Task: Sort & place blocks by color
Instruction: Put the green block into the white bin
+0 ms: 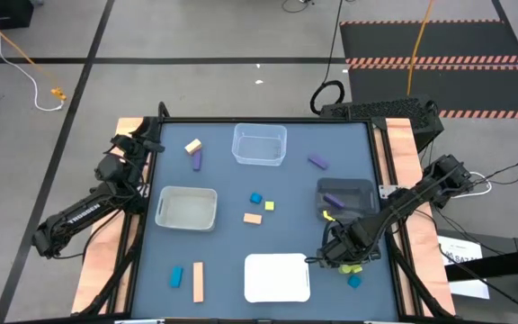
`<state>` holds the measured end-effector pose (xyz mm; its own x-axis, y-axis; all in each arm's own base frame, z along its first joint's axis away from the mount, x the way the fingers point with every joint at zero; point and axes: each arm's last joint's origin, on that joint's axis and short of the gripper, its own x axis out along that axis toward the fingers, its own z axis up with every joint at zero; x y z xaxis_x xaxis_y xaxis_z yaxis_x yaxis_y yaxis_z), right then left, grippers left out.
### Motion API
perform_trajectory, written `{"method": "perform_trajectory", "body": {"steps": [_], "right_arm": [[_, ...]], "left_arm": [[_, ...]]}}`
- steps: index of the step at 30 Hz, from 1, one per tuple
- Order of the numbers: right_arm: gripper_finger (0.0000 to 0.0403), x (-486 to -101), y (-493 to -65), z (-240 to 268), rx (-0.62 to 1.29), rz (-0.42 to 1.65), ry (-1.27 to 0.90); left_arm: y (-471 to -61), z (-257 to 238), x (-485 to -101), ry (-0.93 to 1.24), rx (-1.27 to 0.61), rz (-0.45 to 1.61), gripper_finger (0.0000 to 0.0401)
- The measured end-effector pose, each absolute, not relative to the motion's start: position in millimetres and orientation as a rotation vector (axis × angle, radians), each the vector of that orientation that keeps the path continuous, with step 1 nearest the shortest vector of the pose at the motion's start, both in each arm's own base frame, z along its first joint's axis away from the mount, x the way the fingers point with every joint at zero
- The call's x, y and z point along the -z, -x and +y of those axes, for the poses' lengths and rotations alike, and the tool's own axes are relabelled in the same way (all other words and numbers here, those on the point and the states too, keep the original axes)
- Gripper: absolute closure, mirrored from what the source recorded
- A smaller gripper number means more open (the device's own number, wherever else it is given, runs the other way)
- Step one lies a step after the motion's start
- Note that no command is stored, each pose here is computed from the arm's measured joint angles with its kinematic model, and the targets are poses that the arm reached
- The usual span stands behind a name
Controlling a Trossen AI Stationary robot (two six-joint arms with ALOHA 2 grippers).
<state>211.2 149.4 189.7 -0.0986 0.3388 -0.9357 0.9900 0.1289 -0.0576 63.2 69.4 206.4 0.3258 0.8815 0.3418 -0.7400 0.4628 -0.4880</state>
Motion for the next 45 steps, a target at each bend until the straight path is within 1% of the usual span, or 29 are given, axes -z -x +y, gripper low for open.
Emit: {"method": "perform_trajectory", "body": {"steps": [3, 7, 10, 14, 18, 20, 22, 25, 28, 31, 37, 45], "right_arm": [[0.0175, -183.0, -212.4, 150.3, 0.957, 1.565, -1.369], [0.0201, -169.3, -214.0, 151.4, 0.876, 1.538, -1.437], [0.0237, -160.2, -212.6, 150.6, 0.855, 1.527, -1.472], [0.0296, -154.5, -208.7, 149.6, 0.849, 1.576, -1.489], [0.0296, -154.3, -209.2, 150.1, 0.801, 1.579, -1.487], [0.0296, -156.6, -213.9, 152.3, 0.7, 1.55, -1.49], [0.0296, -163.7, -220.3, 154.1, 0.564, 1.473, -1.493], [0.0296, -180.2, -231.6, 153.8, 0.375, 1.272, -1.501], [0.0296, -195.5, -235.5, 148.5, 0.29, 1.095, -1.471], [0.0296, -208.9, -233.2, 139.7, 0.281, 0.975, -1.431], [0.0296, -231.3, -221.3, 116.6, 0.305, 0.798, -1.264], [0.0296, -270.0, -224.6, 83.4, 0.265, 0.384, -0.845]], "left_arm": [[-63.2, 69.4, -206.5, 0.262, -1.079, -0.619, 0.0185], [-63.2, 69.5, -206.4, 0.262, -1.078, -0.619, 0.0185], [-63.2, 69.4, -206.5, 0.262, -1.078, -0.619, 0.0185], [-63.2, 69.5, -206.4, 0.262, -1.078, -0.619, 0.0185], [-63.2, 69.4, -206.5, 0.262, -1.078, -0.619, 0.0185], [-63.2, 69.5, -206.4, 0.262, -1.079, -0.619, 0.0185], [-63.2, 69.4, -206.4, 0.262, -1.078, -0.619, 0.0185], [-63.2, 69.4, -206.4, 0.262, -1.078, -0.619, 0.0185], [-63.2, 69.4, -206.4, 0.262, -1.078, -0.618, 0.0185], [-63.2, 69.5, -206.4, 0.262, -1.078, -0.619, 0.0185], [-63.2, 69.4, -206.4, 0.262, -1.078, -0.619, 0.0185], [-63.2, 69.4, -206.4, 0.262, -1.078, -0.619, 0.0185]]}}
